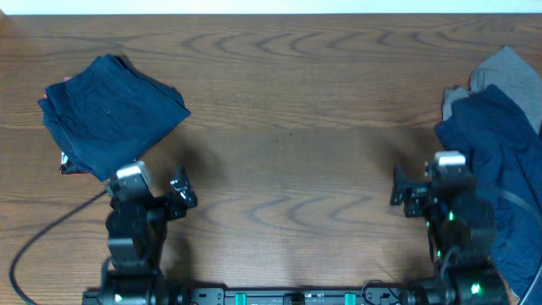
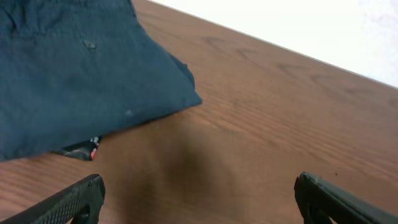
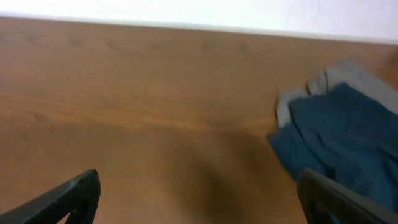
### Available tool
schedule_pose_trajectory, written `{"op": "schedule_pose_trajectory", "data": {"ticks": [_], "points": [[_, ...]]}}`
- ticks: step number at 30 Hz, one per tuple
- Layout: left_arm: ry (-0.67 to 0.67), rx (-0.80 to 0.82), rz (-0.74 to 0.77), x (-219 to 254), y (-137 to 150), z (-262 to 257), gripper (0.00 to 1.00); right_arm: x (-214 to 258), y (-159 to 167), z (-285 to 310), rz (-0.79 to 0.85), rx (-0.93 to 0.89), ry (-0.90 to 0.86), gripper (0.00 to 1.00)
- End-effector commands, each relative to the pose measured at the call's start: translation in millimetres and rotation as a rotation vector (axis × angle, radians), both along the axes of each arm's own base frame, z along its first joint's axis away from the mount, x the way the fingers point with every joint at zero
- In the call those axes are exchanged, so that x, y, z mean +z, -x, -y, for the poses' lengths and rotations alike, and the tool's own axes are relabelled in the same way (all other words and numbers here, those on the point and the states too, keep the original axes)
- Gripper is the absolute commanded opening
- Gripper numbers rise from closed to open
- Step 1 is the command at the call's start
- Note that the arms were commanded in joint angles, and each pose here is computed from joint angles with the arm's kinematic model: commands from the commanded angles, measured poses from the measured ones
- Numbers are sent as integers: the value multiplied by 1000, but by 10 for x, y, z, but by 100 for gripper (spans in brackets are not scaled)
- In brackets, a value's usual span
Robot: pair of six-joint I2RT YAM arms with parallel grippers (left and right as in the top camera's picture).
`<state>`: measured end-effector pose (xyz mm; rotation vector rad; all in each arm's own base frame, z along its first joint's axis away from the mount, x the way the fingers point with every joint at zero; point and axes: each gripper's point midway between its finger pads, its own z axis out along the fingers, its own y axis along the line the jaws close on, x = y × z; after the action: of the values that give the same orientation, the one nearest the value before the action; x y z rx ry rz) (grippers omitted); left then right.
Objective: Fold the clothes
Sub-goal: 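Reach the right gripper into the navy shorts pile and grasp them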
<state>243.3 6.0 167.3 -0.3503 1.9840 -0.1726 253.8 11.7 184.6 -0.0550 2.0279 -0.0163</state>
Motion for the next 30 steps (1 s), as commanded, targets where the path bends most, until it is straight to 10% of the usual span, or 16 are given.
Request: {"op": "schedule_pose_trajectory", "data": {"ticks": [1,9,30], "points": [[-19,0,-70,180,-83,-17,98,44,-135,124,-128,-70,26,99],[-18,-1,-253,229,-287,-16,98,-342,-468,496,-539,-185,46,99],[-17,-2,-321,51,-353,-16,98,-1802,-1191,1334,-693,-365,143,67]]}}
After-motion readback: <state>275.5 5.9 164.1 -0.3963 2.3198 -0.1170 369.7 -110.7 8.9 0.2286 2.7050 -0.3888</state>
